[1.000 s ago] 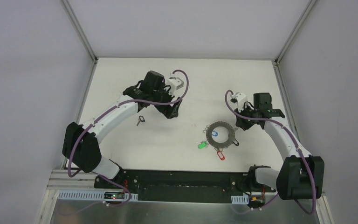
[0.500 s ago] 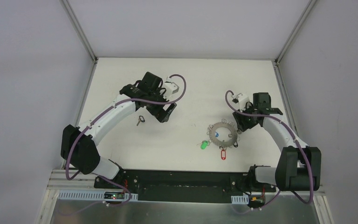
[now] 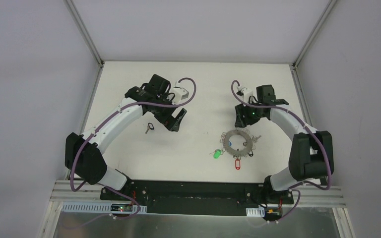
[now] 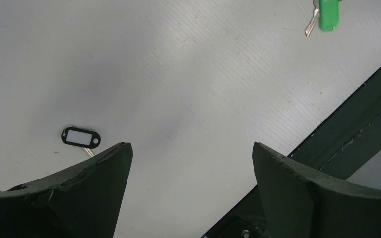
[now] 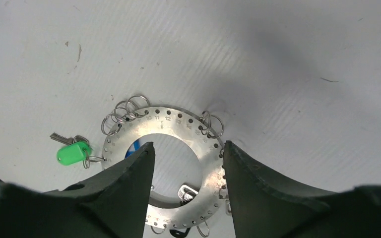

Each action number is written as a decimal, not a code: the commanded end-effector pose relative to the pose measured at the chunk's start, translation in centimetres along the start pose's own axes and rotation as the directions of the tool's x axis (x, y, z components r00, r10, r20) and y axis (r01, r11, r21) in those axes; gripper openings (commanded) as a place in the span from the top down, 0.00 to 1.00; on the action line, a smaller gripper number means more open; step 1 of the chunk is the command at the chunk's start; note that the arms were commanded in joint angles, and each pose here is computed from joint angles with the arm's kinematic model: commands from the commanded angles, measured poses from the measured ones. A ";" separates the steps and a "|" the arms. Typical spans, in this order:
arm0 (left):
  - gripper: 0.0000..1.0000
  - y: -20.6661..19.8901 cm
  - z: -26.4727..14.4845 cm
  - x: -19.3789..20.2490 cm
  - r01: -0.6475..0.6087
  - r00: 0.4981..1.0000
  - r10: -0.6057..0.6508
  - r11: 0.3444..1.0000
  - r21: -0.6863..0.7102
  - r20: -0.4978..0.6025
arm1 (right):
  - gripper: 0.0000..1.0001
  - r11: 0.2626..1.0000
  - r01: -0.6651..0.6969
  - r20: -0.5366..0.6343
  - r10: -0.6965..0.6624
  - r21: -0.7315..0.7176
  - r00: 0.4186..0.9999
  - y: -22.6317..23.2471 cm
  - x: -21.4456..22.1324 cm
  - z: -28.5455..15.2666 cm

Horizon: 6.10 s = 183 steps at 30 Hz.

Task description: Put the keys on the keyring

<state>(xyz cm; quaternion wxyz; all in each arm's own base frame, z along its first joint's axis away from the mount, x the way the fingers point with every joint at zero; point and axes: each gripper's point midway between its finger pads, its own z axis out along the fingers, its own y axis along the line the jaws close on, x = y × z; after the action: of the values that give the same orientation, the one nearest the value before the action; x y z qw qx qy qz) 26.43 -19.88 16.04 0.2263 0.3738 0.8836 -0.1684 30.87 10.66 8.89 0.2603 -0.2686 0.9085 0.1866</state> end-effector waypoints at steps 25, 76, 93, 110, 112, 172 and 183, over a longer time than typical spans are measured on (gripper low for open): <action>0.03 -0.4 -1.9 -0.9 0.069 0.997 -0.069 0.998 -0.013 0.032 | 0.35 0.991 0.128 -0.112 -0.130 -0.026 0.985 3.8 4.5 -3.8; 0.04 5.0 -3.6 0.2 0.227 0.971 -0.212 0.962 -0.149 0.110 | 0.60 0.956 0.278 -0.145 -0.288 -0.091 0.946 6.2 0.5 7.5; 0.04 5.1 -3.6 0.3 0.235 0.969 -0.220 0.961 -0.145 0.111 | 0.67 0.930 0.367 -0.205 -0.367 -0.039 0.908 5.3 1.6 7.0; 0.05 5.0 -3.7 0.3 0.244 0.967 -0.230 0.961 -0.134 0.111 | 0.82 0.919 0.394 -0.215 -0.387 -0.012 0.897 4.9 0.9 6.3; 0.05 4.9 -3.7 0.3 0.243 0.967 -0.229 0.961 -0.133 0.110 | 0.84 0.920 0.393 -0.212 -0.386 -0.009 0.898 4.9 0.8 6.3; 0.56 -12.6 -4.2 -12.6 -0.419 0.805 0.070 0.769 0.482 0.589 | 1.00 0.633 0.413 0.466 -0.093 -0.655 0.880 20.8 -11.2 -9.7; 0.58 -12.8 -3.1 -13.0 -0.405 0.803 0.046 0.774 0.487 0.594 | 1.00 0.620 0.358 0.454 -0.004 -0.698 0.891 20.4 -11.7 -10.3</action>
<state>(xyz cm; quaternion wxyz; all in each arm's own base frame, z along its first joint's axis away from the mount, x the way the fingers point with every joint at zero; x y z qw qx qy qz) 24.18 -33.72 25.71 0.3427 0.4625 0.6526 -0.4927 24.45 26.27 24.96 0.3037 -0.3813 0.6750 0.5538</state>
